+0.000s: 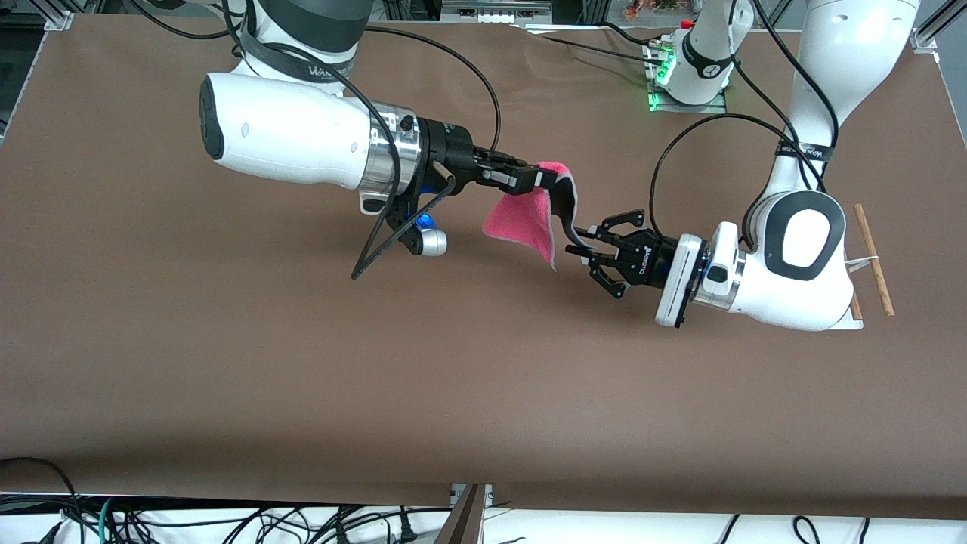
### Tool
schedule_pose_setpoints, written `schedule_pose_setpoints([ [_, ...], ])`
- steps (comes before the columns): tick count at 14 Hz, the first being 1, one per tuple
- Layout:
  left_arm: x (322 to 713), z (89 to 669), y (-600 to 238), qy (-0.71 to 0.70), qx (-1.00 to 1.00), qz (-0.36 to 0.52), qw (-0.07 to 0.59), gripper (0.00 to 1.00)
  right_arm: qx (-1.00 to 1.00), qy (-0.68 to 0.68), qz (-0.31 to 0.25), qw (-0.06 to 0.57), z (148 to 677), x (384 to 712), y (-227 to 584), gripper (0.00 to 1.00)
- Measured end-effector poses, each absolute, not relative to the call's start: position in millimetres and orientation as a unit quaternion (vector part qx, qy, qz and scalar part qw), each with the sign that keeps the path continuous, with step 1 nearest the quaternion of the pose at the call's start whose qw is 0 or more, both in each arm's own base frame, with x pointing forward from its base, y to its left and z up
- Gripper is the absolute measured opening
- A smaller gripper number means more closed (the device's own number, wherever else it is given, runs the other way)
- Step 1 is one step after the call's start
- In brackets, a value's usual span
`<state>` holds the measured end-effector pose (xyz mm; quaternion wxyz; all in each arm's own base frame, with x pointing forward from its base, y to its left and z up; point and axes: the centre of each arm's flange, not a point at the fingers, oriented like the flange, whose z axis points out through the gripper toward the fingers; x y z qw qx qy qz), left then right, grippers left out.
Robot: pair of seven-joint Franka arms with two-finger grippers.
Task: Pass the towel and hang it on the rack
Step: 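Grasp the towel with the left gripper and open the right gripper, then carry the towel with the left gripper over the dowel rack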
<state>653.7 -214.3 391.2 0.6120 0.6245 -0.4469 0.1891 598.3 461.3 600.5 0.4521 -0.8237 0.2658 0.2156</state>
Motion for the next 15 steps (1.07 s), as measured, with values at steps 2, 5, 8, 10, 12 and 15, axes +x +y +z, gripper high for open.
schedule_pose_setpoints([
  [2, 654.0, 391.6, -214.0, -0.448, 0.624, 0.191, 0.612, 0.02, -0.824, 0.266, 0.216, 0.452, 600.5, 598.4, 461.2, 0.02],
  [5, 654.1, 391.8, -213.7, -0.448, 0.624, 0.191, 0.611, 0.02, -0.824, 0.266, 0.215, 0.452, 600.5, 598.4, 461.2, 0.02],
  [8, 654.2, 391.8, -213.5, -0.448, 0.624, 0.191, 0.611, 0.02, -0.824, 0.266, 0.215, 0.452, 600.5, 598.6, 461.0, 0.05],
  [10, 654.3, 391.8, -213.1, -0.447, 0.624, 0.191, 0.611, 0.02, -0.823, 0.267, 0.215, 0.452, 600.4, 599.0, 460.5, 0.26],
  [12, 654.4, 391.8, -213.0, -0.447, 0.624, 0.192, 0.611, 0.02, -0.823, 0.267, 0.215, 0.452, 600.3, 599.3, 460.2, 0.49],
  [15, 654.5, 392.0, -212.8, -0.447, 0.624, 0.192, 0.611, 0.02, -0.823, 0.270, 0.214, 0.452, 600.0, 601.4, 457.6, 0.79],
])
